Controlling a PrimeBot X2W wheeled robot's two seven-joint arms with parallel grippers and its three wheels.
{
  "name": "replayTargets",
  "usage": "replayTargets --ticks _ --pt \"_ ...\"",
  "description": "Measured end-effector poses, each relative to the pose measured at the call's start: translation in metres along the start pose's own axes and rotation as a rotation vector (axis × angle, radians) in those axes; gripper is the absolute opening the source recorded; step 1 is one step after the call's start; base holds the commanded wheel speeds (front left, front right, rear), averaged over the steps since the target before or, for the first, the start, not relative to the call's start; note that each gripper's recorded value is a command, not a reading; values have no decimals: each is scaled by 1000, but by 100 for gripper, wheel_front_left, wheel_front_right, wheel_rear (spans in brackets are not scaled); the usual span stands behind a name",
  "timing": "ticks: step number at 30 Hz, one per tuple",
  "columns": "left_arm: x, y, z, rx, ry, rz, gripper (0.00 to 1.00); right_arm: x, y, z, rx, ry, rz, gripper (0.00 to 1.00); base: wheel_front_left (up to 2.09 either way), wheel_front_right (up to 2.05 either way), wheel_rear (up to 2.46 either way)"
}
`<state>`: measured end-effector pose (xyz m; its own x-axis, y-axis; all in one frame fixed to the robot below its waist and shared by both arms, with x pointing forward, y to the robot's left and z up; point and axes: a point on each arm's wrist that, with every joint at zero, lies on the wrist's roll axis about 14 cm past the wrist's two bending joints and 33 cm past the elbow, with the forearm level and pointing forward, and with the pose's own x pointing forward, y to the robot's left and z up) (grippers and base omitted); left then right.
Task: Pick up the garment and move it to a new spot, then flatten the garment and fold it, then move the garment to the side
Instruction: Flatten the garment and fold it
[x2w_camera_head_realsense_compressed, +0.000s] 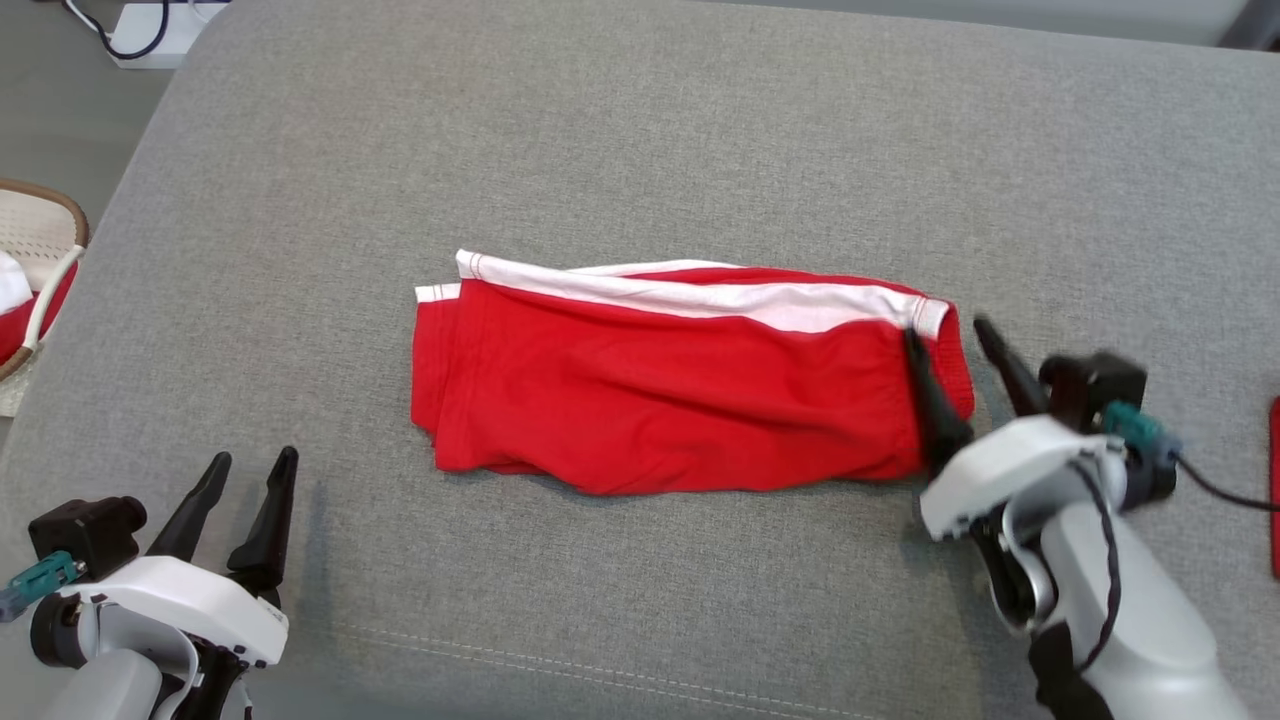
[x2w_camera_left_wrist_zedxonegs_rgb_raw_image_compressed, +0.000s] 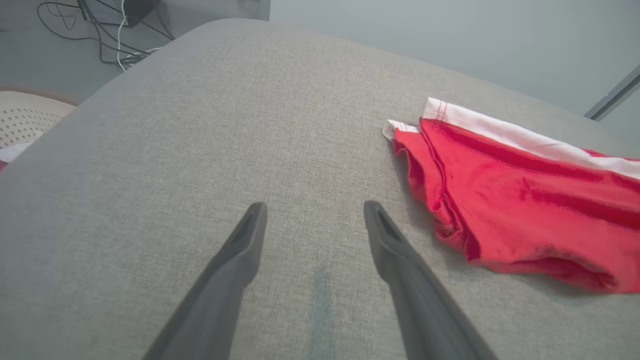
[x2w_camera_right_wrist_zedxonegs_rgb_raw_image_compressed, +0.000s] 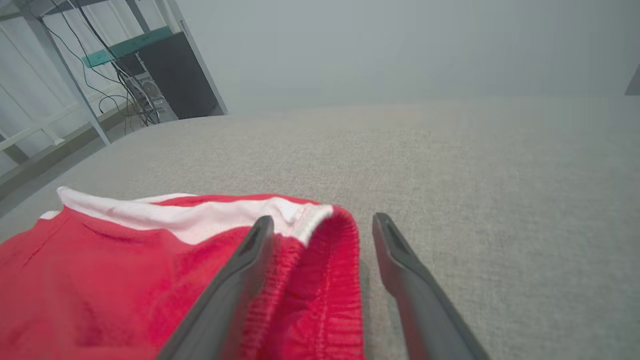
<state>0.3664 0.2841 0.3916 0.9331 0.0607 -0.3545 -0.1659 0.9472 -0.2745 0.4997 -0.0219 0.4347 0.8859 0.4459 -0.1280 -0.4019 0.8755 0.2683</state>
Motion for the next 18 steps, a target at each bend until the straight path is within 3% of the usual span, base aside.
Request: replayTargets --ticks 5,18 --pt "1 -2 -3 -6 10 -6 100 -18 -7 -45 47 126 -36 100 0 0 0" --pt "-7 7 -6 -24 16 23 100 2 34 -62 94 221 91 100 0 0 0"
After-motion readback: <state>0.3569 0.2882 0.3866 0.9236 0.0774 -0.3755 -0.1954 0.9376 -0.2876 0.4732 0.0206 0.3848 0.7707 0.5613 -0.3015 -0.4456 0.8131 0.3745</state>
